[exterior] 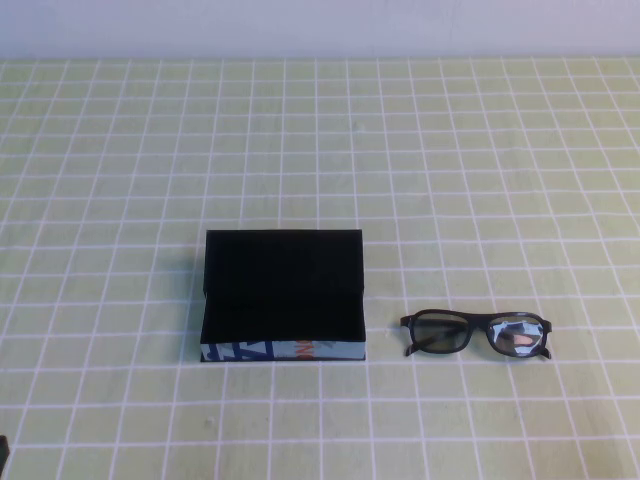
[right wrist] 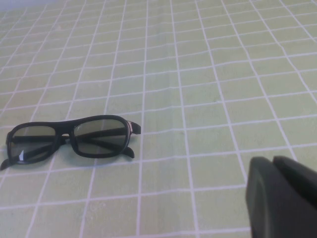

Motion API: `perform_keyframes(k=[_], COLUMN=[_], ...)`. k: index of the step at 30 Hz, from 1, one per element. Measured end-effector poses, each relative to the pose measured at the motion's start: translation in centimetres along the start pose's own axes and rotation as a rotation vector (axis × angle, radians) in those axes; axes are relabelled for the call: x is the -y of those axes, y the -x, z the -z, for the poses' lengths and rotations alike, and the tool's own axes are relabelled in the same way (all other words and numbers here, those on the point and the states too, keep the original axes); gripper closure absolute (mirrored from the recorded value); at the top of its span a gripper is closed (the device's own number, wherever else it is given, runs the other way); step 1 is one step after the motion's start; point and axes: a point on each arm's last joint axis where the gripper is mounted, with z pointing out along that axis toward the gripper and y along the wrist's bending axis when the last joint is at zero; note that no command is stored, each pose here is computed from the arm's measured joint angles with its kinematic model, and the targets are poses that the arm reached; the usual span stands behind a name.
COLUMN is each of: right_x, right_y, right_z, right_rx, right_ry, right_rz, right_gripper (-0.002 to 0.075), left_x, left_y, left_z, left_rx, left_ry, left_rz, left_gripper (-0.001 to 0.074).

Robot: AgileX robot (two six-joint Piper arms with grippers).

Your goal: Return glasses to glasses case

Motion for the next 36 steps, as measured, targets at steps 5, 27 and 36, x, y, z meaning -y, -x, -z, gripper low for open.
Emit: perform_keyframes(k=[5,27,36], right_x=[0.00,-0.06,-0.06], right_y=[0.00,0.03,0.20], right_z=[0.00,0.00,0.00], right_rx=[0.000,0.004,0.023], right_ry=[0.000,0.007,0.007], right_rz=[0.000,-0.019,-0.021], right_gripper=[0.0743,0.0743,0.0743], left_x=[0.00,0.01,0.02], left_y=[0.00,0.00,0.00], left_z=[0.00,0.00,0.00], left_rx=[0.000,0.000,0.000], left_ry=[0.000,-0.001,-0.002], left_rz=[0.000,0.002,0.005], left_gripper=[0.0738,0.0738,0.0738])
